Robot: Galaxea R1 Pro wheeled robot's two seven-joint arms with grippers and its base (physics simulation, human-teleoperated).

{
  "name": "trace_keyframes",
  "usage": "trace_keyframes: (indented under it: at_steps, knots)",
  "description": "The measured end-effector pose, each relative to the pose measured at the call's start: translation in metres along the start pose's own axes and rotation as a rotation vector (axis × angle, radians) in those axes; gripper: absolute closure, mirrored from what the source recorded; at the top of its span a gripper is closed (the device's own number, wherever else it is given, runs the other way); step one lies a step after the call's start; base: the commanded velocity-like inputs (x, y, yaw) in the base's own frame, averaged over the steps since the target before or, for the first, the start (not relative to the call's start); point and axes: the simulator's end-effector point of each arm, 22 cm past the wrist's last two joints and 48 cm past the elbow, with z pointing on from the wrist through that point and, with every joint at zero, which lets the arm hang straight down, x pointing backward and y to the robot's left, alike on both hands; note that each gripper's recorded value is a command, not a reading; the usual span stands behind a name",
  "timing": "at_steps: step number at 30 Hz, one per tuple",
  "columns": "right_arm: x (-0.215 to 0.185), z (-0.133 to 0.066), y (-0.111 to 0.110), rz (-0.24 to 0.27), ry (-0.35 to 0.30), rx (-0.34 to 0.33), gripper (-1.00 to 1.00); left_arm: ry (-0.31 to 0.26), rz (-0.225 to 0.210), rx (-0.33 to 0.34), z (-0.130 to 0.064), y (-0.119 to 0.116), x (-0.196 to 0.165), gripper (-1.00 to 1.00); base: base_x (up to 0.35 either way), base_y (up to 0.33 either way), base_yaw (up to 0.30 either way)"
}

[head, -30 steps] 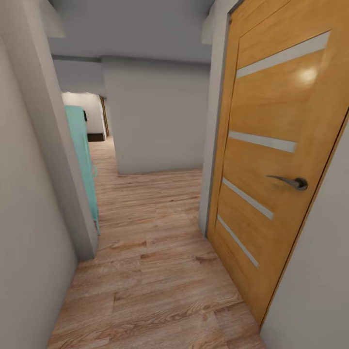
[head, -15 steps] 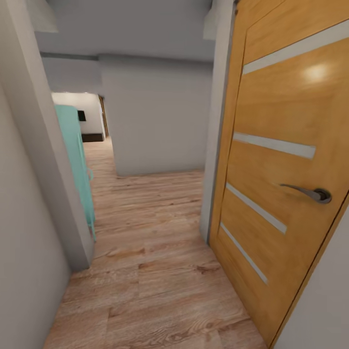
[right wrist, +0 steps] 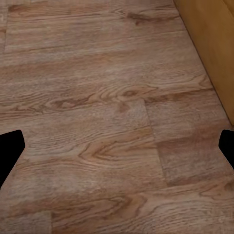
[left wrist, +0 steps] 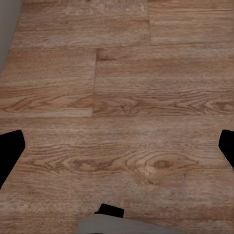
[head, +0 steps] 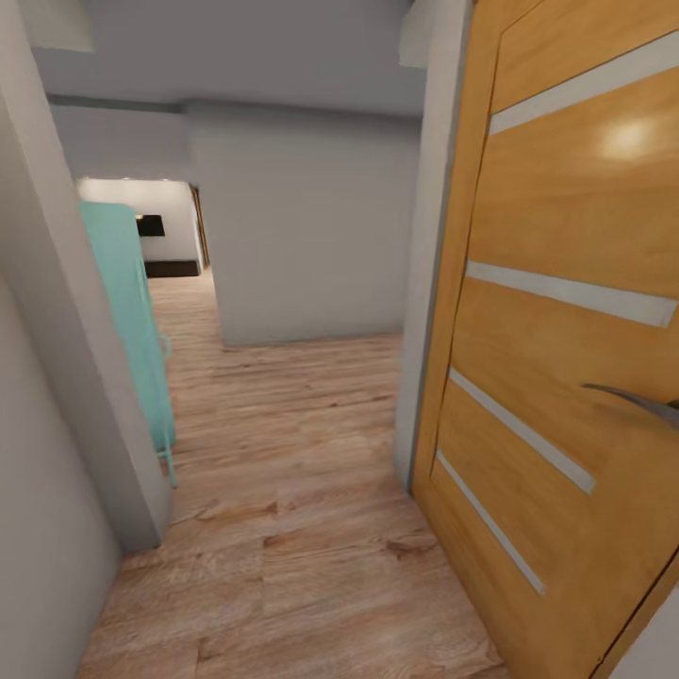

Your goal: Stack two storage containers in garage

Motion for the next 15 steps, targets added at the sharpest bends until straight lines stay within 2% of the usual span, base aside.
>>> trace_keyframes:
  at_steps: [6,15]
  knots:
    - [0.0001,0.0,-0.0001,0.0,0.0,0.001,-1.0,0.004,0.003,-0.004,0.0006,0.003,0.0009,-1.0,0.325,0.0,0.033]
    - [0.0001,0.0,0.0001,-0.001,0.001,0.0,-1.0,0.008,-0.003,-0.001,-0.0009,-0.0023,0.0019,-1.0,0.325,0.0,0.26]
